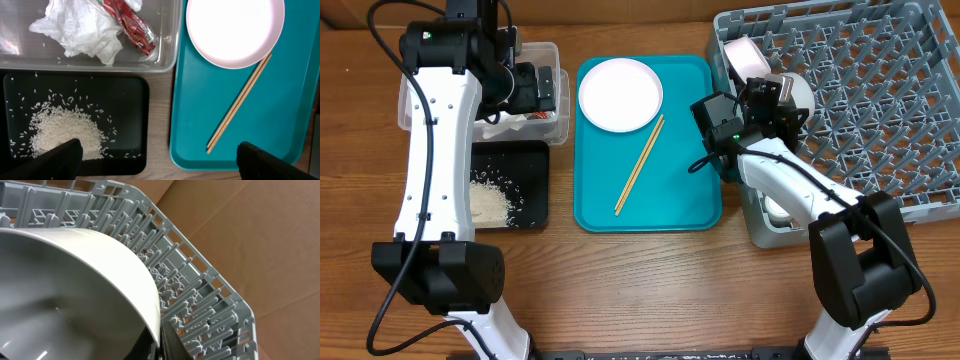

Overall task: Sort waste into correct bins and load items into the dishwasher
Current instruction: 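Set the white bowl upright in the rack and open the right gripper, then move the right gripper left to the edge of the pink plate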

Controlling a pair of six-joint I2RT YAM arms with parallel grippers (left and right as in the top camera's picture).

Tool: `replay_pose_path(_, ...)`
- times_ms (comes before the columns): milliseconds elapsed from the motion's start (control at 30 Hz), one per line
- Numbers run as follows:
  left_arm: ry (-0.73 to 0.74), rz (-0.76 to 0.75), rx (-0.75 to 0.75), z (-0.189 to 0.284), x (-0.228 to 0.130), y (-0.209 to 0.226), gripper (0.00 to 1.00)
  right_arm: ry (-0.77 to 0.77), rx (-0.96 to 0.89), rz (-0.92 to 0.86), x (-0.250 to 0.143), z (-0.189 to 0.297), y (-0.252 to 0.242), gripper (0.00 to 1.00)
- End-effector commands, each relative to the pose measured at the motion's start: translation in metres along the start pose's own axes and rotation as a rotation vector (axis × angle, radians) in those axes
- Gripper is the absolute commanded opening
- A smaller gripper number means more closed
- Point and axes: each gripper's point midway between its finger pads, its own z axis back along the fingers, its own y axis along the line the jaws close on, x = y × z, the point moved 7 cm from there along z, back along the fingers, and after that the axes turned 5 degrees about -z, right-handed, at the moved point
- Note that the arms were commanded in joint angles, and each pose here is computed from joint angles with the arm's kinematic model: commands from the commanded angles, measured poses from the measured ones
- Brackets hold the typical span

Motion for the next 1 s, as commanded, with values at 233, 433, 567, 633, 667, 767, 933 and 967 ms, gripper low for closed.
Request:
replay_pose_path(233, -0.018, -0.024, 0.005, 0.005, 0.001, -0.001, 1.0, 0.04, 0.07, 0.103, -0.016, 0.01, 0.01, 0.15)
replay_pose_path(433, -0.018, -0.024, 0.005, 0.005, 0.001, -0.001, 1.0, 0.026, 0.121, 0.16, -0.021, 0.031, 0.016, 0.33)
replay_pose_path(567, -0.018, -0.024, 0.005, 0.005, 0.001, -0.001, 1.0, 0.002, 0.153, 0.183, -0.021, 0.047, 0.019, 0.45)
replay_pose_path(633, -0.018, -0.024, 0.005, 0.005, 0.001, -0.001, 1.0, -0.006, 0.171, 0.19, -0.021, 0.055, 0.019, 0.52)
replay_pose_path(667, -0.018, -0.024, 0.005, 0.005, 0.001, -0.001, 1.0, -0.006, 0.185, 0.189, -0.019, 0.058, 0.019, 0.54)
replay_pose_path(767, -0.018, -0.024, 0.005, 0.005, 0.001, -0.001, 1.0, 0.022, 0.242, 0.184, -0.013, 0.066, 0.019, 0.59)
replay_pose_path(933, -0.018, -0.024, 0.005, 0.005, 0.001, -0.001, 1.0, 0.128, 0.401, 0.18, 0.004, 0.081, 0.022, 0.68)
replay_pose_path(967, -0.018, -0.024, 0.005, 0.005, 0.001, -0.001, 1.0, 0.152, 0.446, 0.193, 0.006, 0.084, 0.024, 0.72)
